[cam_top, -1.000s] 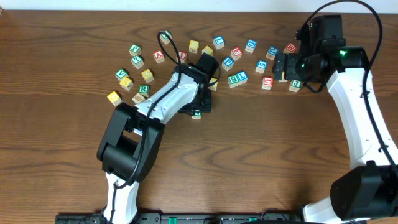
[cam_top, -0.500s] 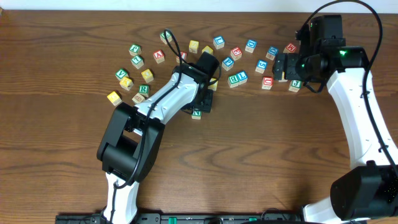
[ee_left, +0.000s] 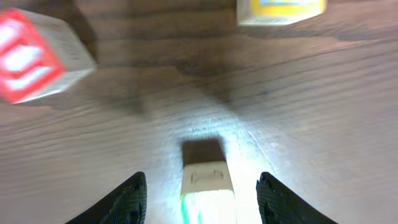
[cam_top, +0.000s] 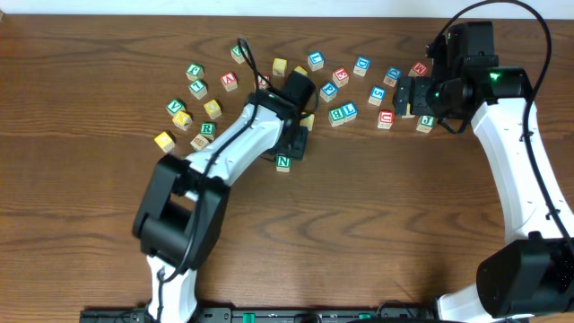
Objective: Spell out NEURIPS
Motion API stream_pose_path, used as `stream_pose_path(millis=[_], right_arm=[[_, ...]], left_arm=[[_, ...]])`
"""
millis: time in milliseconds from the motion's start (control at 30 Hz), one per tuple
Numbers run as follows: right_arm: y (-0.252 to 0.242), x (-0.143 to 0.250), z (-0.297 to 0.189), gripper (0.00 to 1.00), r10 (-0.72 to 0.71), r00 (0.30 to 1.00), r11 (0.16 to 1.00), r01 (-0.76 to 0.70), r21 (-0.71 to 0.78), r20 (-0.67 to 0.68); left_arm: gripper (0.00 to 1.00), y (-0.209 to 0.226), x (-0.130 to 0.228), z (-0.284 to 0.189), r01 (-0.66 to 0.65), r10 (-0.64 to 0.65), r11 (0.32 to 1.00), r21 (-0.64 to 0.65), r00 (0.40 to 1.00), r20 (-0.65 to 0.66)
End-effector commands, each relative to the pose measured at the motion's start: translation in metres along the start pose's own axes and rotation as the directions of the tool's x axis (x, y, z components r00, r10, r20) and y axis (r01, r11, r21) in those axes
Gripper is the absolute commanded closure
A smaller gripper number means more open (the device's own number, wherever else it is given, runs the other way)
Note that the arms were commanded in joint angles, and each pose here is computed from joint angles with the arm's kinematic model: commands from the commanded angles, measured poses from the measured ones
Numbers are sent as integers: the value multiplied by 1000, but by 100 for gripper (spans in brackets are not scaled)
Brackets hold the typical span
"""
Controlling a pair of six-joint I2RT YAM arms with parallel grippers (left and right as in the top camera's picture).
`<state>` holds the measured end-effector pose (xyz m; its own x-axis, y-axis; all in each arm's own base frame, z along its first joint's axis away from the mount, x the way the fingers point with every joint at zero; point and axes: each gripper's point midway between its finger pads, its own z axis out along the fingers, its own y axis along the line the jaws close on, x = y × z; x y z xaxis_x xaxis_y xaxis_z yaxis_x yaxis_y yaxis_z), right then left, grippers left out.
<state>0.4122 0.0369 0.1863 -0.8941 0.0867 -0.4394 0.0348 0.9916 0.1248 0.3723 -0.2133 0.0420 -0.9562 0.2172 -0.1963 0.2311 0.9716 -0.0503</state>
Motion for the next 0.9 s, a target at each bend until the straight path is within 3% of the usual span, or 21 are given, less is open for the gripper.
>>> stream_pose_path(millis=[0,433,867], right_arm=[[1,-6,-5,1,2,1000,1000,-2,6,19],[1,-6,-5,1,2,1000,1000,-2,6,19],[1,-6,-5,1,2,1000,1000,-2,6,19]], left_arm=[[44,1,-15,-42,-28,27,1000,8,996,87],[44,0,20,-5,-31,32,998,48,999,-5],[44,1,25,14,-36,36,998,52,999,3]])
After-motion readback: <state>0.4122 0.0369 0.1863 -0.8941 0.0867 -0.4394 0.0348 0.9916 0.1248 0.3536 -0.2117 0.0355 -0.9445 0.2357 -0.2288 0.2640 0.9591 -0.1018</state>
